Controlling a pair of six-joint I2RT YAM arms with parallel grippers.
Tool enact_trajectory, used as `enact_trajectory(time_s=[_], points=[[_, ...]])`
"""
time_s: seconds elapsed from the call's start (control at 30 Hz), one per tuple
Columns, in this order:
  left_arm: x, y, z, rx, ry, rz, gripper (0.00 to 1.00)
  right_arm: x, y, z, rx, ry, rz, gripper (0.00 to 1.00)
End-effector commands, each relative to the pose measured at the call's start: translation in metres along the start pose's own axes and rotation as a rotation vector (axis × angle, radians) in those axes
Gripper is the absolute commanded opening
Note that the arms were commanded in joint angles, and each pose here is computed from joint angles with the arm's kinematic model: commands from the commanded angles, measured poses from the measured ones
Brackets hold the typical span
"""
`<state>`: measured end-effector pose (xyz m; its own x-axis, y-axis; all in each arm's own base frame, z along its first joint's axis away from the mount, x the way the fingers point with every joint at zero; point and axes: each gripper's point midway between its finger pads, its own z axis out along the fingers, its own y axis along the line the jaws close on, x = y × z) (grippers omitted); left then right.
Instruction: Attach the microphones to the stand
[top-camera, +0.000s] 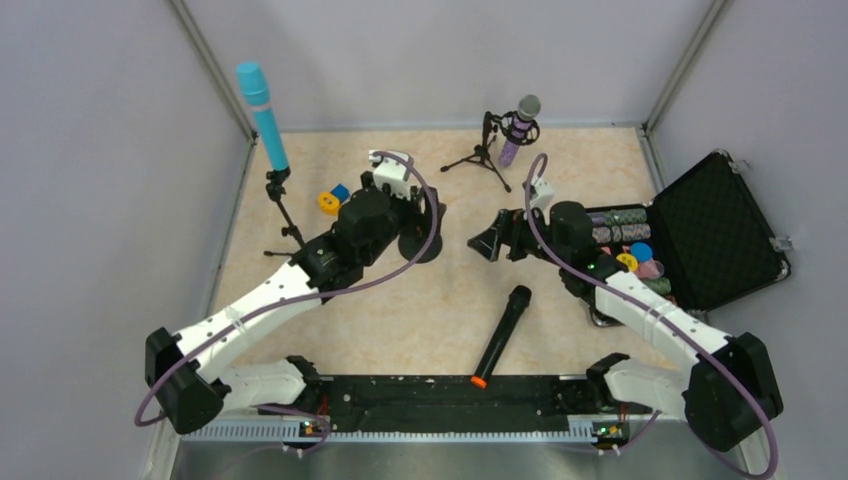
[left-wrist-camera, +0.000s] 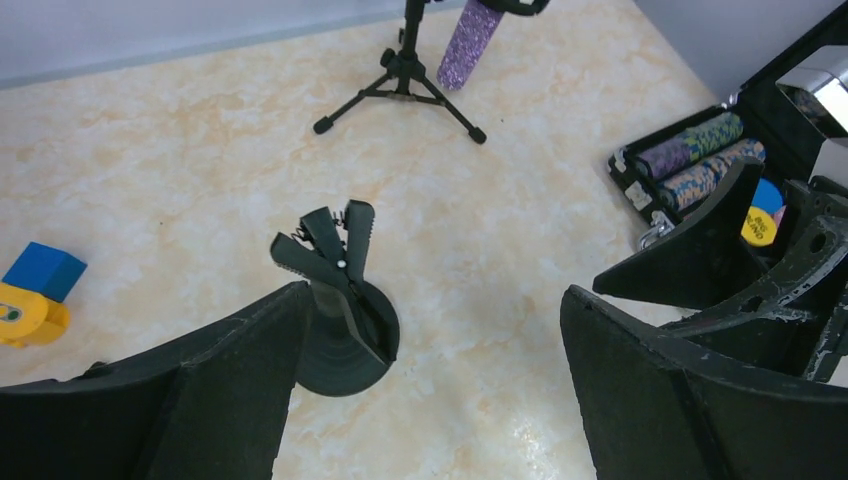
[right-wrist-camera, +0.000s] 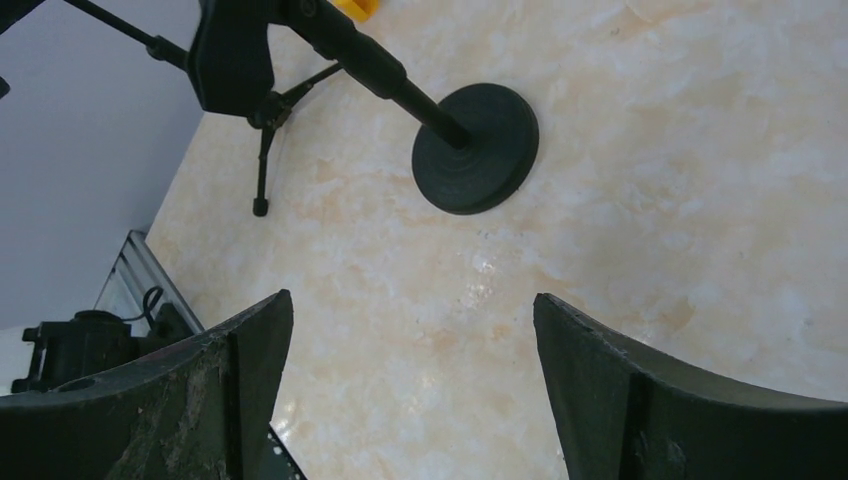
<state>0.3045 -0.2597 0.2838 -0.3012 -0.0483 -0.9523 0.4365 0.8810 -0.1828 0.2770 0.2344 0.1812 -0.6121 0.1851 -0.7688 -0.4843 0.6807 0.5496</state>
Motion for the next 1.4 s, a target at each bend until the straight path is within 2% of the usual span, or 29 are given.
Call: enact_trajectory(time_s=[0.0,0.3,0.43,0.7,0.87,1.0,1.2,1.37], points=[[-0.041,0.013,-0.017,-0.067,-0.165,-0.063,0.99,-0.036,0.026,-0.007,-0.054,-0.073,-0.055,0.89],[-0.055,0.048,-0.043,-0.223,-0.223,-0.098,0.99,-0.045,0.068,0.014,0.007,-0.043,-0.212,0.90],[-0.050,0.065,-0.049,-0.281,-0.228,-0.131,0.99,-0.053,0.079,0.028,0.076,-0.048,-0.271,0.95],[-0.033,0.082,-0.048,-0.312,-0.205,-0.181,0.99,-0.050,0.100,0.067,0.114,0.013,-0.361,0.95],[-0.021,0.090,-0.042,-0.328,-0.192,-0.201,0.99,-0.044,0.095,0.087,0.164,0.065,-0.384,0.92],[-0.014,0.093,-0.039,-0.329,-0.172,-0.203,0.99,-0.049,0.076,0.095,0.291,0.074,-0.406,0.88],[-0.004,0.095,-0.037,-0.336,-0.150,-0.202,0.99,-0.055,0.060,0.087,0.391,0.061,-0.429,0.83],[0.003,0.094,-0.034,-0.329,-0.129,-0.188,0.99,-0.056,0.048,0.077,0.436,0.047,-0.438,0.82]])
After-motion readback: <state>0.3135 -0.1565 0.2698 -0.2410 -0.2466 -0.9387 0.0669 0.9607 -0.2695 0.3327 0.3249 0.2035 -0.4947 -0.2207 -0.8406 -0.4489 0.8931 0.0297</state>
